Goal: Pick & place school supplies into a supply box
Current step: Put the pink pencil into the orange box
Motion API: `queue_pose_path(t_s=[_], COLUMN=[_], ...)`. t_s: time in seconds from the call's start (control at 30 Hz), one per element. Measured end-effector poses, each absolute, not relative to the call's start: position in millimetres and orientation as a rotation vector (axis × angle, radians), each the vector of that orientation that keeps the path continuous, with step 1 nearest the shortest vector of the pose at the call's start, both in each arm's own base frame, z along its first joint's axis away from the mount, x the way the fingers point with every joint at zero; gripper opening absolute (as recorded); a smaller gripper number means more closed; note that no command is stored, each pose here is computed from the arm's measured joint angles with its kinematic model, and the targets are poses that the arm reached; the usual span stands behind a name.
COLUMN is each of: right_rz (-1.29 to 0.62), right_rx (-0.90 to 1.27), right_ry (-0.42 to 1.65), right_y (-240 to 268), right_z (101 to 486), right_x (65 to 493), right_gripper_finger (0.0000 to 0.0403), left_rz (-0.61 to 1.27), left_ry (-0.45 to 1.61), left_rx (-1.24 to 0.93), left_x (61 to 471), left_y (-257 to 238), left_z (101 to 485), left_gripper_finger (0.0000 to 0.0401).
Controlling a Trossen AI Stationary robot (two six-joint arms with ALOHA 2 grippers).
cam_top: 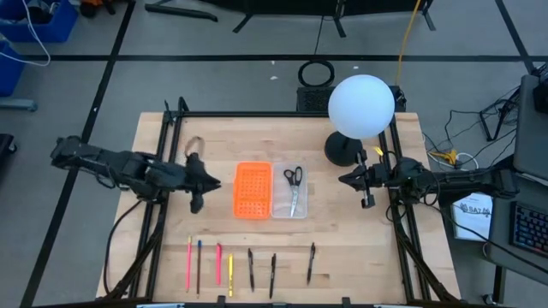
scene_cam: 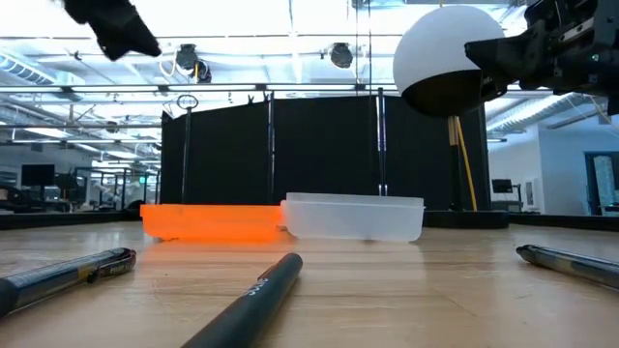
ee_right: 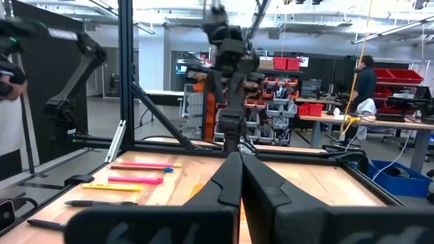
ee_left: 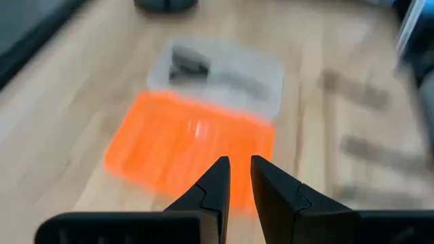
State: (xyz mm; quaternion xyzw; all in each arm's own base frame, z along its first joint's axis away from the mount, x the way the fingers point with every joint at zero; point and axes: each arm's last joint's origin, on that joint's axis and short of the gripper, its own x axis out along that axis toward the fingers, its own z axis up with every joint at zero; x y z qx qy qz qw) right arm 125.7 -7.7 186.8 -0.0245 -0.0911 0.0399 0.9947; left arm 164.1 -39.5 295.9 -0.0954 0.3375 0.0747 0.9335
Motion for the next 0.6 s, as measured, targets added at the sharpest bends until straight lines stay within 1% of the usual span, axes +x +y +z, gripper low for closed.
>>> queue_pose_path(t_s=[0.1,0.2,0.3,0.4,0.47,0.53,0.6], right_rz=[0.08,0.081,0.083,0.085,0.087,0.089,0.09], right_rx=[-0.049,-0.043,-0.031,-0.009,0.009,0.028,0.048], right_ry=[-0.181,-0.168,-0.159,-0.155,-0.154,-0.154,-0.153], right_y=[-7.7,-7.7,-7.7,-7.7,-7.6,-7.6,-7.6], right_z=[186.7,185.4,184.6,184.3,184.3,184.4,184.3], right_x=[125.8,126.0,126.1,126.2,126.2,126.2,126.1], right_gripper_finger=[0.0,0.0,0.0,0.0,0.0,0.0,0.0], left_rz=[0.149,0.128,0.071,0.062,0.115,0.213,0.367], left_ry=[0.921,1.127,1.332,1.552,1.666,1.702,1.682], left_rx=[-0.102,-0.006,0.0,-0.172,-0.326,-0.452,-0.543], left_x=[178.3,190.8,198.1,201.7,202.2,200.6,196.3], left_y=[-57.0,-79.2,-105.3,-130.4,-145.5,-159.8,-170.8], left_z=[304.6,304.6,300.0,293.8,289.0,283.7,279.8], left_gripper_finger=[0.0067,0.0067,0.0067,0.0067,0.0067,0.0067,0.0067])
